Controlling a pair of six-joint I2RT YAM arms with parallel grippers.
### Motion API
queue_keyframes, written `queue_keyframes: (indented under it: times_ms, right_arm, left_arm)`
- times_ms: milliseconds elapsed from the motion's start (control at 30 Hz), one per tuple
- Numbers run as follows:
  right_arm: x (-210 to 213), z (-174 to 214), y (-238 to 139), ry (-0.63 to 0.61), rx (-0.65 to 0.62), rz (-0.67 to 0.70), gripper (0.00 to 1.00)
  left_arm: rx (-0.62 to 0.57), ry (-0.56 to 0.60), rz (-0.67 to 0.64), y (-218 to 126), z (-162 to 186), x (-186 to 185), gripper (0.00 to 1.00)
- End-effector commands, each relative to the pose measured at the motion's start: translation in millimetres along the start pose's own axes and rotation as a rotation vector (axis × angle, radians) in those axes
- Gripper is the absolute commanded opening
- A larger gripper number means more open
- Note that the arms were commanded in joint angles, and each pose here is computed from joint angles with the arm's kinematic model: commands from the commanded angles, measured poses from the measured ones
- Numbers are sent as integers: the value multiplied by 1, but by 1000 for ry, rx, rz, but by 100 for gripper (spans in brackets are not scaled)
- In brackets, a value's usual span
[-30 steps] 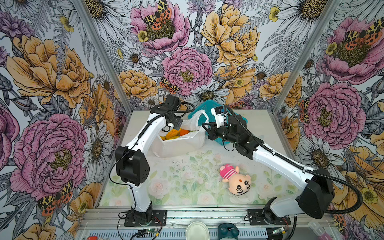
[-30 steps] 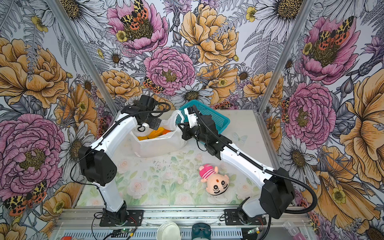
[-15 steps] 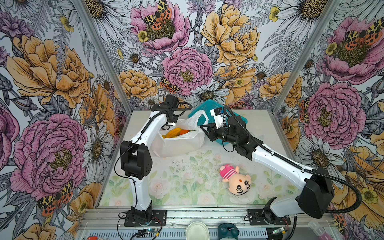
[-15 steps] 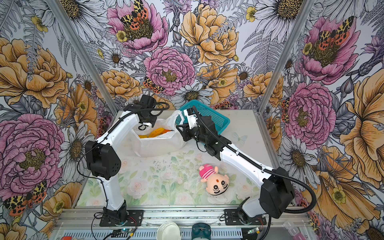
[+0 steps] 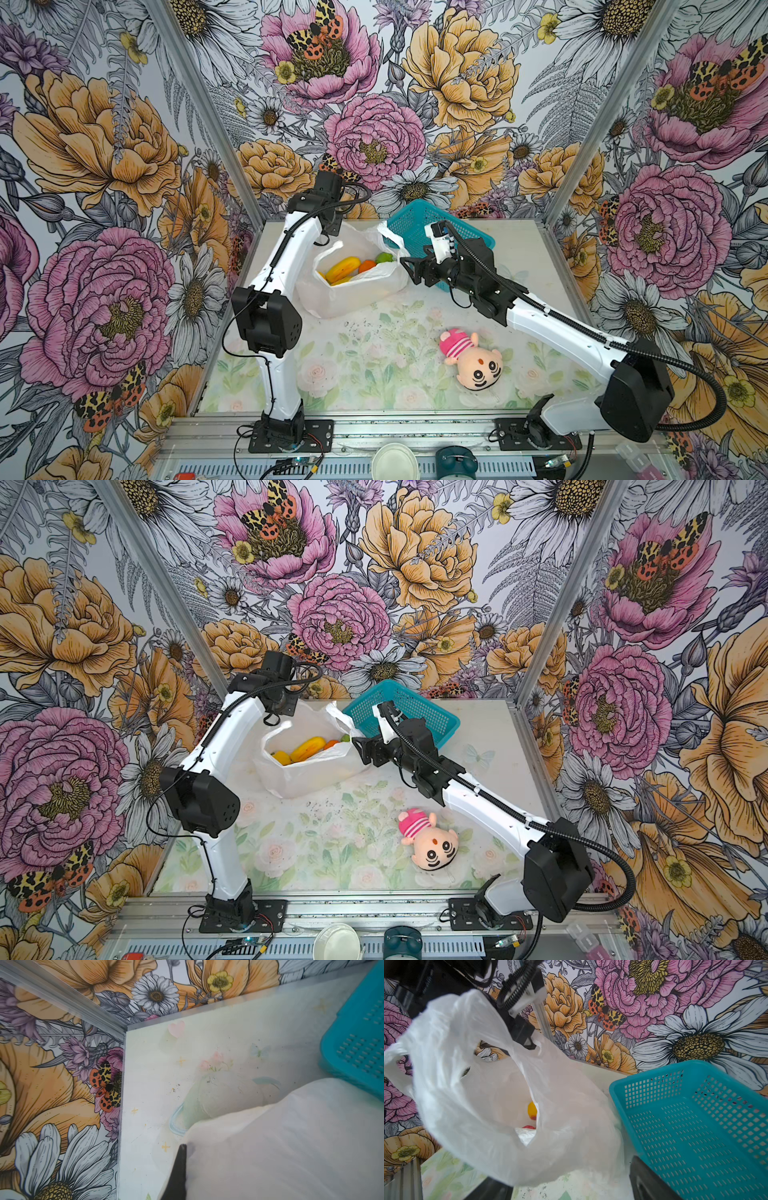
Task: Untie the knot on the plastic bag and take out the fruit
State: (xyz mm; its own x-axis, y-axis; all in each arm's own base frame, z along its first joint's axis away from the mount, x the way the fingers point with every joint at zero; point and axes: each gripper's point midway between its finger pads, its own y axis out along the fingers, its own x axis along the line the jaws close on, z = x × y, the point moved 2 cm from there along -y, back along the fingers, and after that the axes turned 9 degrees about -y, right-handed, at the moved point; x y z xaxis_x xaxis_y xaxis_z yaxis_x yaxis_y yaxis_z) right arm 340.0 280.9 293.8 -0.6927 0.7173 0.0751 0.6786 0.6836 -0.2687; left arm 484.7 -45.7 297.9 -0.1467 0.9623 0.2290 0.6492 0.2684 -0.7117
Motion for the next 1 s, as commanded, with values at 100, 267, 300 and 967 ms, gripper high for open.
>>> queue_keyframes:
  times_ms: [100,267,300,967]
  right_arm:
    - [1,-26,-17,-22,-93,4,88]
    - [4,-22,-20,-28,-106,-13,88]
    - [3,-21,-20,-36,-108,-12,88]
    - [8,2,-8,-144,-120,-52,96]
  left_arm:
    - [-110,-58,-77,-32,-36,25,0]
    - [-168,-40,-140,-44,-52,27,0]
    - [-174,-39,-150,-45,-54,28,0]
    - [-336,-159,-249,-85,-93,65,0]
